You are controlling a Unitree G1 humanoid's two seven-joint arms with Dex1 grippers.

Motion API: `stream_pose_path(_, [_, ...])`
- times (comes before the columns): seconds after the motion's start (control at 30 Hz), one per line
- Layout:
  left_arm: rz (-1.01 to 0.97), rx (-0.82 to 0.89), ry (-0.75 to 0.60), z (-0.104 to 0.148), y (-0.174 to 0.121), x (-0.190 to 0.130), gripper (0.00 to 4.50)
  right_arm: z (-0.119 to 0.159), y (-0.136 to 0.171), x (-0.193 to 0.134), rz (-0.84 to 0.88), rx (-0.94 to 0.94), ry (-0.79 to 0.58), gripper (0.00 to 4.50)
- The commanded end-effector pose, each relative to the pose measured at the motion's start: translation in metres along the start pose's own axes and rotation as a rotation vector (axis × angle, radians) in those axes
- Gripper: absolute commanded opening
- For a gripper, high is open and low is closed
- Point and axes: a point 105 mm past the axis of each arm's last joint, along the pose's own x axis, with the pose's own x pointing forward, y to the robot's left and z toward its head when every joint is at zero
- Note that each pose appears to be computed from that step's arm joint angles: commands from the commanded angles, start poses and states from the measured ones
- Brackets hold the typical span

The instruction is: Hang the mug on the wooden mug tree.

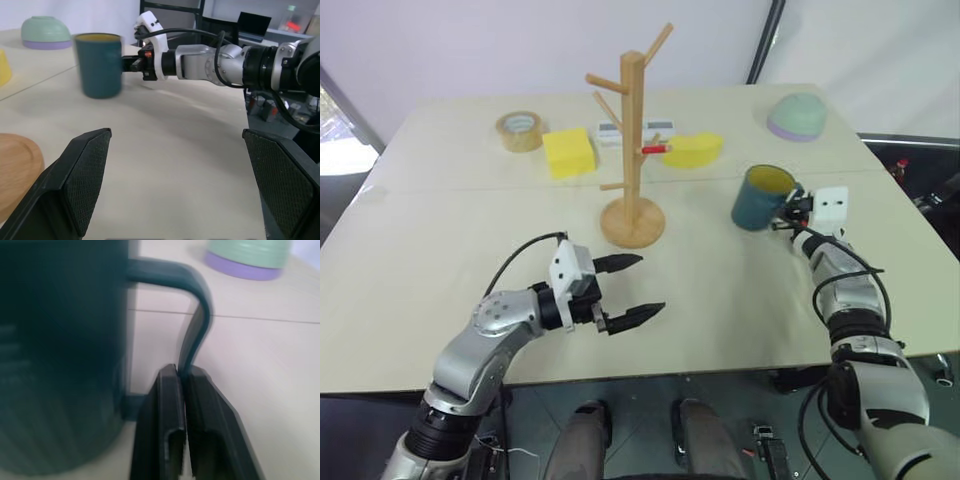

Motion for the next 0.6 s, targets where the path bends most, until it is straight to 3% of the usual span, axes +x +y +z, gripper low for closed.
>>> stream_pose_path(0.03, [0.025,0.038,-0.025,0.009,0.006,-0.006,4.50,0.026,-0.002,0.001,0.006,-0.013,-0.100,0.05])
stream_pose_path(0.17, [0.078,0.056,-0.011,0.008,0.016,-0.015,4.50,0.056,0.012,-0.009,0.118,-0.220,-0.185,0.05])
stream_pose_path(0.33, [0.203,0.086,0.028,0.005,0.044,-0.045,4.50,0.122,0.090,-0.064,0.587,-0.493,-0.344,0.05])
stream_pose_path(0.43, [0.261,0.104,0.055,0.003,0.060,-0.063,4.50,0.149,0.124,-0.092,0.742,-0.600,-0.343,0.05])
stream_pose_path(0.6, [0.305,0.129,0.031,0.012,0.074,-0.076,4.50,0.177,0.156,-0.107,0.860,-0.656,-0.291,0.05])
